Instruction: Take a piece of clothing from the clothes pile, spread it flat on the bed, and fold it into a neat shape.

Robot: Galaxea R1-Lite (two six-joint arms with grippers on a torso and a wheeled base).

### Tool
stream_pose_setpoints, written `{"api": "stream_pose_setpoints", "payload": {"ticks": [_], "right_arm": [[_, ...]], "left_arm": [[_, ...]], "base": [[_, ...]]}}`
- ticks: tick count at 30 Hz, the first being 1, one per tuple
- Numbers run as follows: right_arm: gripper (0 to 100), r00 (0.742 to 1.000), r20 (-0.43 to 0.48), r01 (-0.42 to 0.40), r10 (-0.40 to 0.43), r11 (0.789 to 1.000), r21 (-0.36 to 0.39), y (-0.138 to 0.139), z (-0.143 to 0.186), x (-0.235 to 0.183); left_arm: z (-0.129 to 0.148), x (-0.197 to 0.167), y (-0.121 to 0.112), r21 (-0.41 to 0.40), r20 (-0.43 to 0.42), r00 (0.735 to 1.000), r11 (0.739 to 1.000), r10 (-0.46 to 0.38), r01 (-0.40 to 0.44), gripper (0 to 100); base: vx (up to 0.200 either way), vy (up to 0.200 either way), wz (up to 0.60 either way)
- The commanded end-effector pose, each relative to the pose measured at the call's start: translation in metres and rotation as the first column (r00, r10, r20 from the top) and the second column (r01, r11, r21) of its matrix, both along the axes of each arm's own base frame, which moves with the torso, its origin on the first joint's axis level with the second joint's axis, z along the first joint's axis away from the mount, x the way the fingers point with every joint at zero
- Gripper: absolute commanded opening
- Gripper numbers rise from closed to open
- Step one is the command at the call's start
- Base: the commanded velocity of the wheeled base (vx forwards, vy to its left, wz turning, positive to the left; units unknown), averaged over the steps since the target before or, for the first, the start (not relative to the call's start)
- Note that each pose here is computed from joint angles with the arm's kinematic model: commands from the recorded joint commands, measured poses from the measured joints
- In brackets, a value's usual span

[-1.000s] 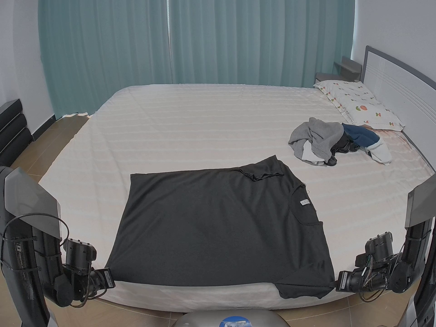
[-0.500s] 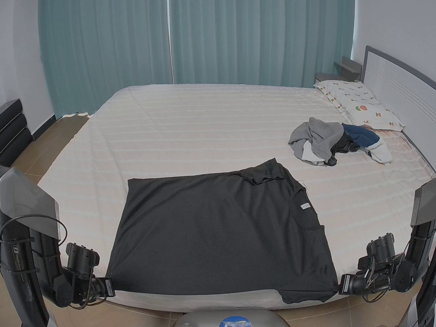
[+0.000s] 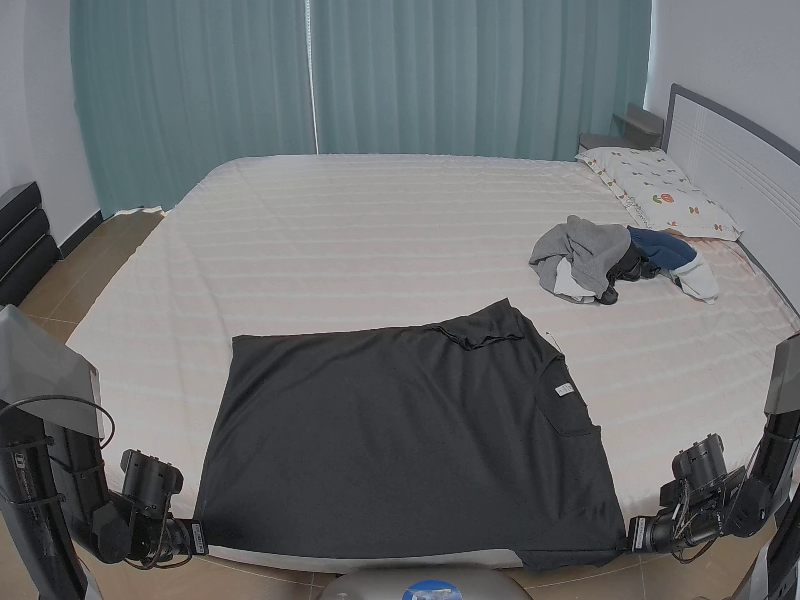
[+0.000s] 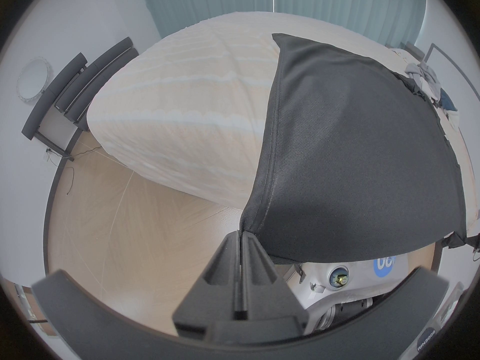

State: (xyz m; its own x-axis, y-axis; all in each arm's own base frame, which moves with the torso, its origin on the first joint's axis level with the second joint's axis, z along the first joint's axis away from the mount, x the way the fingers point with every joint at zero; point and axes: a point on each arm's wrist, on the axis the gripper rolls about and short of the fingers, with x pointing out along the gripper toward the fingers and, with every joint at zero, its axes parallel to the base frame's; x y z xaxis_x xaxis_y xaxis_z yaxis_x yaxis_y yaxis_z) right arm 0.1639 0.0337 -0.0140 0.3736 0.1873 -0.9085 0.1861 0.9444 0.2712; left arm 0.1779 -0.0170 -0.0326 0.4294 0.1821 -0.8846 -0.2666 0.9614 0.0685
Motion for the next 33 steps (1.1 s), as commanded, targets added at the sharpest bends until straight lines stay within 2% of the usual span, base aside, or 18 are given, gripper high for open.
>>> {"api": "stream_pose_setpoints", "payload": {"ticks": [1, 5, 9, 11, 15, 17, 21, 25, 33], "right_arm": [[0, 1.0, 0.003, -0.025, 0.025, 1.0, -0.001, 0.002, 0.008, -0.009], [0, 0.999, -0.013, -0.045, 0.045, 0.999, -0.009, 0.002, 0.009, -0.012], [0, 0.999, 0.011, -0.047, 0.047, 0.999, -0.011, 0.001, 0.011, -0.01], [0, 0.996, 0.086, -0.037, 0.036, 0.999, 0.016, 0.002, 0.017, -0.006], [0, 0.98, 0.2, -0.025, 0.016, 0.999, 0.04, 0.003, 0.024, 0.006], [0, 0.964, 0.265, -0.015, 0.002, 0.999, 0.045, 0.003, 0.027, 0.015], [0, 0.947, 0.322, -0.008, -0.012, 0.998, 0.06, 0.004, 0.033, 0.027], [0, 0.933, 0.356, 0.016, -0.046, 0.996, 0.088, 0.005, 0.038, 0.036], [0, 0.911, 0.409, 0.018, -0.06, 0.994, 0.106, 0.007, 0.045, 0.052]], "left_arm": [[0.002, -0.007, 0.001, 0.008, -0.034, 0.999, 1.0, -0.009, 0.01, 0], [0.001, -0.012, 0.002, 0.021, -0.086, 0.996, 0.999, -0.026, 0.028, 0], [0.003, -0.011, 0.001, 0.02, -0.07, 0.997, 0.999, -0.028, 0.029, 0], [0.006, -0.007, 0.001, 0.008, -0.023, 0.999, 1.0, -0.028, 0.028, 0], [0.013, 0.01, 0.001, -0.022, 0.142, 0.99, 1.0, 0.003, 0.0, 0], [0.019, 0.02, 0.001, -0.065, 0.259, 0.964, 0.997, 0.054, -0.039, 0], [0.027, 0.032, 0.0, -0.125, 0.391, 0.914, 0.99, 0.11, -0.065, 0], [0.029, 0.035, 0.0, -0.133, 0.422, 0.899, 0.989, 0.116, -0.065, 0], [0.022, 0.039, 0.002, -0.123, 0.41, 0.903, 0.989, 0.128, -0.084, 0]], "base": [[0.0, 0.0, 0.0], [0.0, 0.0, 0.0], [0.0, 0.0, 0.0], [0.0, 0.0, 0.0], [0.0, 0.0, 0.0], [0.0, 0.0, 0.0], [0.0, 0.0, 0.0], [0.0, 0.0, 0.0], [0.0, 0.0, 0.0]]}}
